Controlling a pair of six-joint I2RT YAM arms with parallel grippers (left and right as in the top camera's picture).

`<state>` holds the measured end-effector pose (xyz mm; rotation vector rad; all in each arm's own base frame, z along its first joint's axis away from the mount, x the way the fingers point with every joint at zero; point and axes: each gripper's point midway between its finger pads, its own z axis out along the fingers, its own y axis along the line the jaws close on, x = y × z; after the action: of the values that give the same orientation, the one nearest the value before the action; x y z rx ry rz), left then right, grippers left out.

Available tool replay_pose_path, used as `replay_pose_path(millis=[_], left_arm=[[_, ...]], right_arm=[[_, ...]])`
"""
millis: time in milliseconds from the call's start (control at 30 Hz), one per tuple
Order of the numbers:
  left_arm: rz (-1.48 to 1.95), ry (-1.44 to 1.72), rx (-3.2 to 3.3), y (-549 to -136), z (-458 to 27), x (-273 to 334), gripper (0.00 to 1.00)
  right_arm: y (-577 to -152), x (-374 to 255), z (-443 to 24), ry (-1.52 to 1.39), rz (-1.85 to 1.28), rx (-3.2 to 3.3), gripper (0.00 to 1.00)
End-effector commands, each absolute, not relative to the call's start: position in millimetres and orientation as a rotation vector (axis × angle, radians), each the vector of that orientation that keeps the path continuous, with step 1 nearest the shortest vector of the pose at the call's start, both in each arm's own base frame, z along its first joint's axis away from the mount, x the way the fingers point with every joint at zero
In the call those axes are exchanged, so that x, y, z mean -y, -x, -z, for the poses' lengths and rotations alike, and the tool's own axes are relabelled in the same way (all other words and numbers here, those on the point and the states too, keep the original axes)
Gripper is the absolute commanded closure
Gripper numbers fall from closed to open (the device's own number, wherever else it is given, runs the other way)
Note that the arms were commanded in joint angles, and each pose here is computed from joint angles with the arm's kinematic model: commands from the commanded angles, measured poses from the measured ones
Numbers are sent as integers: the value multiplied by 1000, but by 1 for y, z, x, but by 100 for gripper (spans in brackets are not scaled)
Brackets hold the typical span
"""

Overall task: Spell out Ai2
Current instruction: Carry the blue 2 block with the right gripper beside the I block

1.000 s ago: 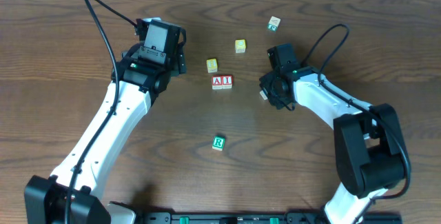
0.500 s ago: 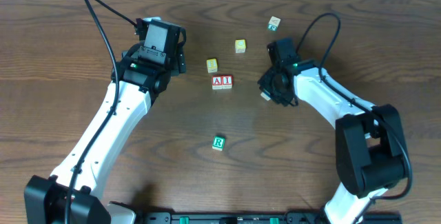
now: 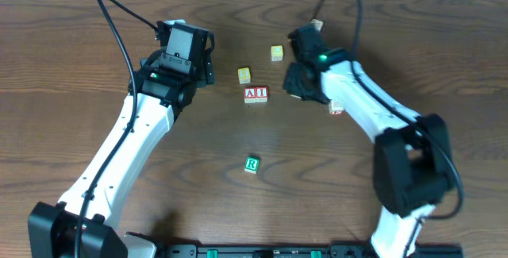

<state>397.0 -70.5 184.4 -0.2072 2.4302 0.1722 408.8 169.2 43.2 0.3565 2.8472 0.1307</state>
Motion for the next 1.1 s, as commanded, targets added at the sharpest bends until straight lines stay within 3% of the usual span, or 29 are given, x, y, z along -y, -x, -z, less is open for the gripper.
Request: replay_pose_path(millis=[0, 100, 233, 667, 767, 967, 1067], left_arm=[[-194, 212, -2411, -399, -190, 67, 5], [-194, 212, -2411, -399, -190, 67, 5], [-194, 212, -2411, -399, -190, 67, 5], [-175, 220, -2392, -403, -193, 69, 5], [-176, 220, -2392, -403, -193, 69, 5], [-177, 223, -2385, -404, -194, 68, 5], [-198, 232, -2371, -405, -196, 65, 5]], right_arm=[[-412, -173, -22, -192, 30, -2901, 78], [-415, -174, -16, -183, 84, -2913, 82], [-426, -178, -18, -196, 27, -2882, 72], [-429, -191, -17, -187, -147, -2905, 74], [-429, -191, -17, -186, -147, -2906, 65], [-430, -192, -18, -176, -147, -2901, 67], [-435, -187, -23, -179, -105, -2879, 59]])
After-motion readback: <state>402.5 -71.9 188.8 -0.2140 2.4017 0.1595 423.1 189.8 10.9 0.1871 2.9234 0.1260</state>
